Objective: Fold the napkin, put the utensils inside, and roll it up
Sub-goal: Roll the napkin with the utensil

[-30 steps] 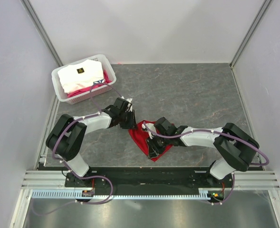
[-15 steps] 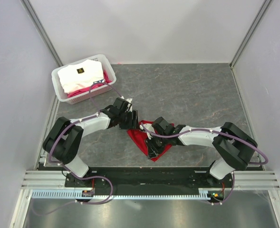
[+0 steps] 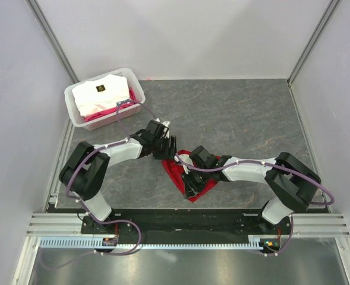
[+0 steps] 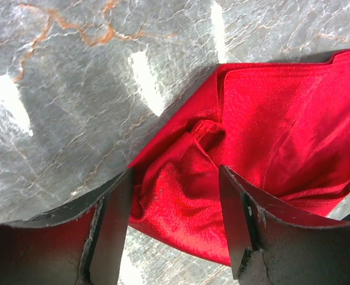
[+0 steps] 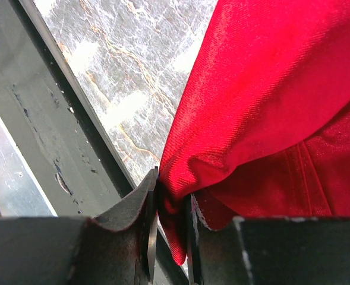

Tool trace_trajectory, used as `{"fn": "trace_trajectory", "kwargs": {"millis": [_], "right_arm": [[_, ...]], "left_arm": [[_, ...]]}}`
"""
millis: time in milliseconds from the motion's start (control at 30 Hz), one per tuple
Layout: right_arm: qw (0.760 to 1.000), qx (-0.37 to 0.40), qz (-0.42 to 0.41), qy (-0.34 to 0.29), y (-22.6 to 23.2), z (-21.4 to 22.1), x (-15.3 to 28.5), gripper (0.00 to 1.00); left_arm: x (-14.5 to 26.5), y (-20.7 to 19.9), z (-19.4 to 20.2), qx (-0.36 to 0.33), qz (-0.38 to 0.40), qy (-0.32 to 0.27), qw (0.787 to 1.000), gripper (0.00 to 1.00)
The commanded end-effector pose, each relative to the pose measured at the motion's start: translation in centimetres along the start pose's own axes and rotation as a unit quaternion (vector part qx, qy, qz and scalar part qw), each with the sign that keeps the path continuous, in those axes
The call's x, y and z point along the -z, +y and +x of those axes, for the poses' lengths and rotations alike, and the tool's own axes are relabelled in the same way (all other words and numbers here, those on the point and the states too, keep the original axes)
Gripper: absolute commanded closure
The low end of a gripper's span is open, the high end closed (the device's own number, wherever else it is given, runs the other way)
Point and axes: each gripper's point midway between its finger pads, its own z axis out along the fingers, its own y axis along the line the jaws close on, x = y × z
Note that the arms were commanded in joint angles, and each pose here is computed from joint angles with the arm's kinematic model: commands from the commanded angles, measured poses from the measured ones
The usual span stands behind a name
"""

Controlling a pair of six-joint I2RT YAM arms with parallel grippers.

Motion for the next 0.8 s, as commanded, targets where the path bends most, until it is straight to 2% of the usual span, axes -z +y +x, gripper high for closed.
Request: {"fn": "trace_trajectory", "kwargs": {"millis": [0,267,500,767], "right_arm": [[0.999,0.001,0.036,0.040,-1.7,2.4,-0.8,0.72],[0.998,0.002,0.035,0.043,-1.7,2.7,-0.8,0.72],[0.998,0.005,0.031,0.046,-1.5,2.7,-0.9,0.72],[0.998,0.036,-0.003,0.050,0.4,2.6,-1.3,0.74]], "left_arm": [[-1.3,1.2,0.2,-0.026,-0.024,0.003,0.999,0.34],[-2.3,1.9,1.5,-0.023,-0.035,0.025,0.999,0.46],[-0.9,1.5,0.1,-0.030,-0.045,-0.003,0.999,0.34],[1.9,2.1,-0.9,-0.034,-0.070,-0.052,0.996,0.29]]}}
